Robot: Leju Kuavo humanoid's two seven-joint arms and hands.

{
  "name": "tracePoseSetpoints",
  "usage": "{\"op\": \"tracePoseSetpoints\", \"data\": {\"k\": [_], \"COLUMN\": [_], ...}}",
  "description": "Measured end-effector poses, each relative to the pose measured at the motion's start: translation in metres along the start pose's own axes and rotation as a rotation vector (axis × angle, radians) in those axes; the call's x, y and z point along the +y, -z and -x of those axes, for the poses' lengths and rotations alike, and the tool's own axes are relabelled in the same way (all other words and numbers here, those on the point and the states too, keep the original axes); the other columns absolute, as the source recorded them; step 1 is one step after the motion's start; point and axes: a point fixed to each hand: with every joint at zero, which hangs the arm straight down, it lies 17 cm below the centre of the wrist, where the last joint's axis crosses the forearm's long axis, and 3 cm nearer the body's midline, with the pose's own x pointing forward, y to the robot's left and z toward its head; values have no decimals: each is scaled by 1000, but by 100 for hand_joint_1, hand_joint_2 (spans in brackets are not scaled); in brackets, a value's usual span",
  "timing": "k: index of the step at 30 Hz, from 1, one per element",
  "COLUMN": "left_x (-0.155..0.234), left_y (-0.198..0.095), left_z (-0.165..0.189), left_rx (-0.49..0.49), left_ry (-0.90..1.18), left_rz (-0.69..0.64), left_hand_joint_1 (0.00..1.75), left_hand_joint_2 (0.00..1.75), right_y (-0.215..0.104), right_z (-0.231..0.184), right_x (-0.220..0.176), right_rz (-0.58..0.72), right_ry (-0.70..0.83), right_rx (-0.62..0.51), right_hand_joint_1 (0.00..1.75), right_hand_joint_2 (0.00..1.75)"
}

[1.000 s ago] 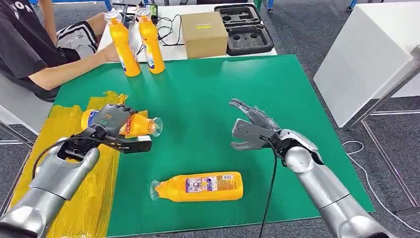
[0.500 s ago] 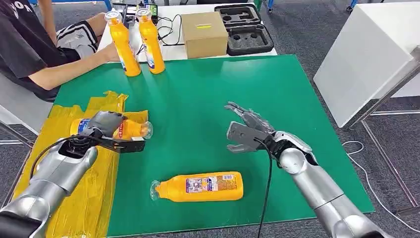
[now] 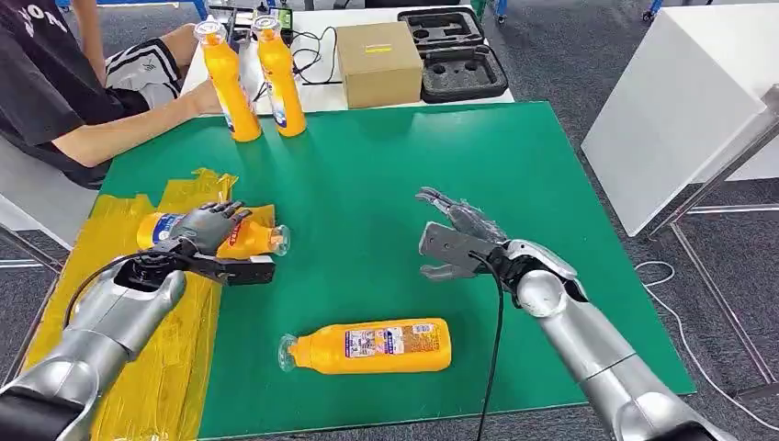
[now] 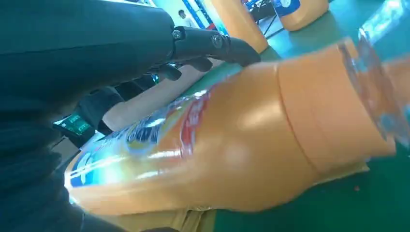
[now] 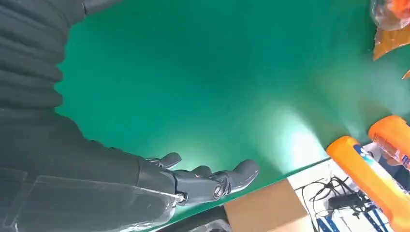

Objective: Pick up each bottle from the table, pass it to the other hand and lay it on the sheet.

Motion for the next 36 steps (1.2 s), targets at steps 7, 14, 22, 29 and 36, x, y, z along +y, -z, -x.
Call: {"op": "tracePoseSetpoints", "data": {"k": [7,14,22,29,36], "left_x": [7,55,128,182,194], "left_y": [1,-6,-68,-136,-136], "left_z": [-9,-40,-111,-121,-105], "left_rx": [-47,-164,-594,-845,-769], "left_ry": [-37,-124,-411,-622,-841], "left_rz": [-29,-168,-403,-569,-663], "left_hand_joint_1": [0,0,0,0,0], "left_hand_joint_2": [175,175,175,175,175], "right_y": [-1,-11,-24,-32,-24], "right_z": [7,24,35,39,14], "right_x": [0,5,8,2,15], "right_rz": [5,3,-1,2,-4], "right_ry": [0,-9,-25,-54,-242], "right_rx": [16,50,61,60,27], "right_hand_joint_1": [0,0,0,0,0], "right_hand_joint_2": [175,175,175,175,175]}}
